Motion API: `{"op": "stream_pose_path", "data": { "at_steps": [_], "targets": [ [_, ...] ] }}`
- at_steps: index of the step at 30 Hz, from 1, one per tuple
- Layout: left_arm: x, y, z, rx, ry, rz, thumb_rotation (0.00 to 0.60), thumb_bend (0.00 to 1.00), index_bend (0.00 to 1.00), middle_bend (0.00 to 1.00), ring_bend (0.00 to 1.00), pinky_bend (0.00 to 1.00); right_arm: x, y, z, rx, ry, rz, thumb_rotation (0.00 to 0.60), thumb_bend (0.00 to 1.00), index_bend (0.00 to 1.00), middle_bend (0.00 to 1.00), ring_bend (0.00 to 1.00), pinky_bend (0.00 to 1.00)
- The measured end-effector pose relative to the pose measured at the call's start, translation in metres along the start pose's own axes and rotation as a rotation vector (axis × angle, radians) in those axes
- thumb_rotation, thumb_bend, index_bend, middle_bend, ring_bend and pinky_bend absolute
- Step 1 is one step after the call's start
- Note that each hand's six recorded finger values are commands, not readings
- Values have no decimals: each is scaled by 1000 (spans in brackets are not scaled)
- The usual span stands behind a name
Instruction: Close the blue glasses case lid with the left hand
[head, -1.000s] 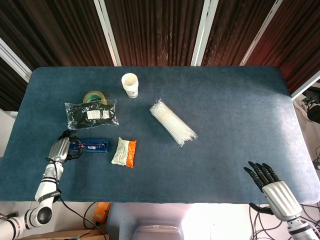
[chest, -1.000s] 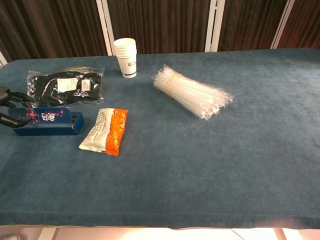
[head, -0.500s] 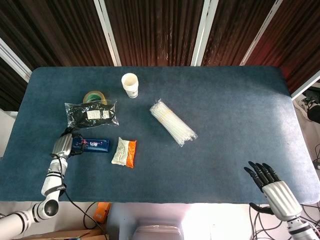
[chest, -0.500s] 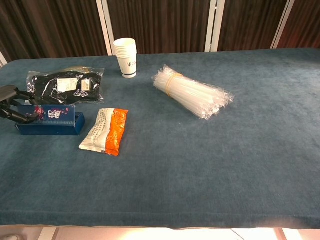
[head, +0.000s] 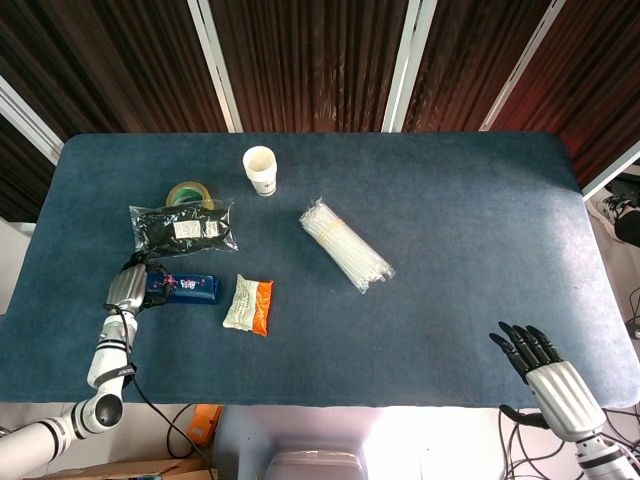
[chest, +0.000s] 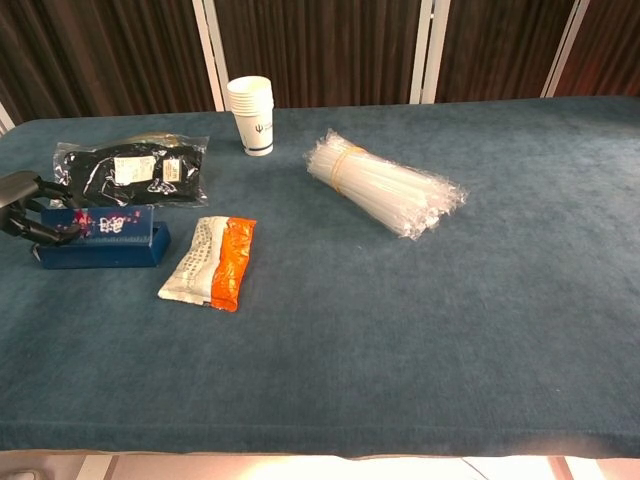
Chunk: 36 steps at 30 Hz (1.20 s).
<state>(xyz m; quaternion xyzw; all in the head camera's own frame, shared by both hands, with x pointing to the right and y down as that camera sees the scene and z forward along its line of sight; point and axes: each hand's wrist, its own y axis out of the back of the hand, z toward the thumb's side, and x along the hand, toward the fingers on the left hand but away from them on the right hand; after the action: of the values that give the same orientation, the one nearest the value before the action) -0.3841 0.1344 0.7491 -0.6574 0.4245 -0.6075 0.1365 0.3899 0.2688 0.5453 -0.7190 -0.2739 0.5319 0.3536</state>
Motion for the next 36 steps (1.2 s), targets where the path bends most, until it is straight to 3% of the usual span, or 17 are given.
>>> {"op": "stream_pose_path", "data": {
  "at_steps": [5,19,26,32,36],
  "targets": [
    [1,2,-2,8,-6,8,600,419,239,111,38,137,0,0,1,1,1,1,600,271,0,0,0,0],
    [2,4,-2,41,-13,40,600,410,222,83,27,138,0,0,0,0,1,1,600,272,0,0,0,0],
    [-9,7,13,28,-76,61,600,405,190,65,18,138,-1,-1,2,0,7,3,600,271,0,0,0,0],
    [-44,19,22,10,-180,83,600,398,16,34,6,131,-1,-1,0,3,0,4,600,271,0,0,0,0],
    [-93,29,9,96,-259,58,600,395,0,1,0,110,-2,-2,0,10,-2,9,600,271,0,0,0,0]
  ]
}}
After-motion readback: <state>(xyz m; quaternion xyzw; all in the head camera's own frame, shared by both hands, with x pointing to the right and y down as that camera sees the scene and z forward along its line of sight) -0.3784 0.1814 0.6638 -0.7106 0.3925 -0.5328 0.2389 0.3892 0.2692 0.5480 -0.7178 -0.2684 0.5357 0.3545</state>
